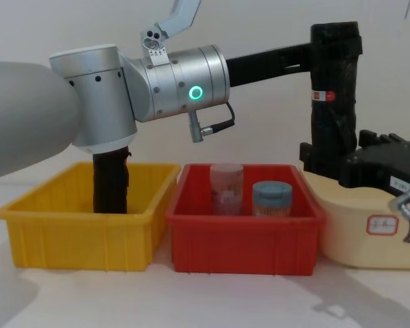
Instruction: Pick up the garbage bag with the one hand and transfer it to the other hand.
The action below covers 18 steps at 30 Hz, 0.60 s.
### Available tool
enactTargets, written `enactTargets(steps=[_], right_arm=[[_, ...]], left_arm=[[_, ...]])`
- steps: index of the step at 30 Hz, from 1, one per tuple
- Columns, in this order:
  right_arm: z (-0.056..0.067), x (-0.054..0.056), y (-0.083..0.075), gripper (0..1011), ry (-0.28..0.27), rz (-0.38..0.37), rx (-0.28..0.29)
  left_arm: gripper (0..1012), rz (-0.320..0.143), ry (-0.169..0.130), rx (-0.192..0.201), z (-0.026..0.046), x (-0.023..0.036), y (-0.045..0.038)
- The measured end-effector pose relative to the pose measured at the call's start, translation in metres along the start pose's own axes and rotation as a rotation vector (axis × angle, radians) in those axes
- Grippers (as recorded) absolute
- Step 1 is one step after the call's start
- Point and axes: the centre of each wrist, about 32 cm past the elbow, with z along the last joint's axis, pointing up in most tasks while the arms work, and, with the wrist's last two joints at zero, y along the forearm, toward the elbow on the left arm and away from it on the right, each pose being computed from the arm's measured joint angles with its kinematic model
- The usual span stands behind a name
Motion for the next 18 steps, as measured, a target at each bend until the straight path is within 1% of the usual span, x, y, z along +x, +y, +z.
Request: enactTargets(steps=[9,18], right_arm=[[-0.003,-0.001,0.011,1002,0.0,-0.002,0.002],[-0.005,0.001,0.024,1001,-0.004,-0.019,0.007]], left_arm=[[376,0.0,0.0,0.0,0.0,0.0,0.0],[376,0.0,0.0,0.0,0.0,0.0,0.0]])
